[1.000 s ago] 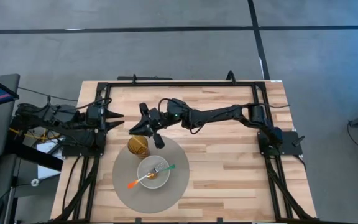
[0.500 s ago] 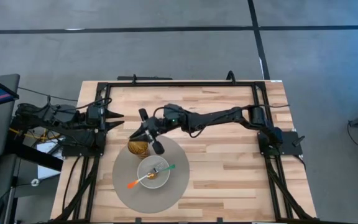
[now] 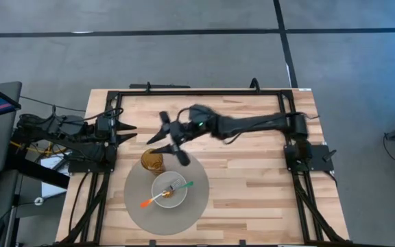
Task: Pick & Place Utensil
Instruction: Return to Home Position
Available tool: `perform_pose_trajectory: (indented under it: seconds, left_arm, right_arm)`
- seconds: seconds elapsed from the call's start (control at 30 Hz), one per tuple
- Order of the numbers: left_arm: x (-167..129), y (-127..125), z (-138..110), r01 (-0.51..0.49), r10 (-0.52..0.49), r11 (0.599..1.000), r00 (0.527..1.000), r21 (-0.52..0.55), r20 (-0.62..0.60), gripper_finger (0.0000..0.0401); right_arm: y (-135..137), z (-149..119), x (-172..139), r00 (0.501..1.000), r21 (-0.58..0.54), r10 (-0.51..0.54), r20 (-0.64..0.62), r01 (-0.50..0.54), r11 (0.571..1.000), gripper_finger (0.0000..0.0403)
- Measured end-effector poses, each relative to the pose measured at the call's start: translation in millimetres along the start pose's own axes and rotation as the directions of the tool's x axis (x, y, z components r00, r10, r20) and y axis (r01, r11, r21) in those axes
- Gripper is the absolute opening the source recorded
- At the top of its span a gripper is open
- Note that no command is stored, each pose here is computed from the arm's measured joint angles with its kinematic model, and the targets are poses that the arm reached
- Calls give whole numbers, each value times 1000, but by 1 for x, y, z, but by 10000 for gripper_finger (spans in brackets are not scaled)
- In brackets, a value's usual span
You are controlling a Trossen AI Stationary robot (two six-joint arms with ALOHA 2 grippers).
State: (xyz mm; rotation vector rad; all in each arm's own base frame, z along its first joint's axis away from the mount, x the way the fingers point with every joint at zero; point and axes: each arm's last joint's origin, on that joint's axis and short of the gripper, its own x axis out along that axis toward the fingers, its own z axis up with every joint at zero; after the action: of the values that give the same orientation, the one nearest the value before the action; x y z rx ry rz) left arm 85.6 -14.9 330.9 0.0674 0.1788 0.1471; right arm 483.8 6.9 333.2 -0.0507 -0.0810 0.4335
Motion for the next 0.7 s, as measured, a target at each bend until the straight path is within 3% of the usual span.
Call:
perform_pose_trajectory:
  seconds: [0.2,0.33,0.4,0.47,0.57,0.7]
  left_arm:
    - [0,0,0,0,0,1000,1000,0,0,108]
    - [0,0,0,0,0,1000,1000,-1,0,108]
    - [0,0,0,0,0,1000,1000,-1,1,108]
    - [-1,1,0,0,0,1000,1000,-3,5,108]
    - [-5,3,1,1,0,1000,1000,-28,23,108]
    - [-15,7,1,5,0,997,998,-80,62,108]
  right_arm:
    - [22,81,-70,974,29,-57,-220,65,997,143]
    - [46,108,-127,866,-18,-194,-461,209,978,126]
    - [56,105,-144,821,-28,-245,-516,270,962,118]
    - [66,99,-156,812,-57,-293,-505,308,950,112]
    - [81,84,-181,811,-96,-364,-458,363,927,109]
    - [97,45,-216,823,-67,-421,-380,430,900,109]
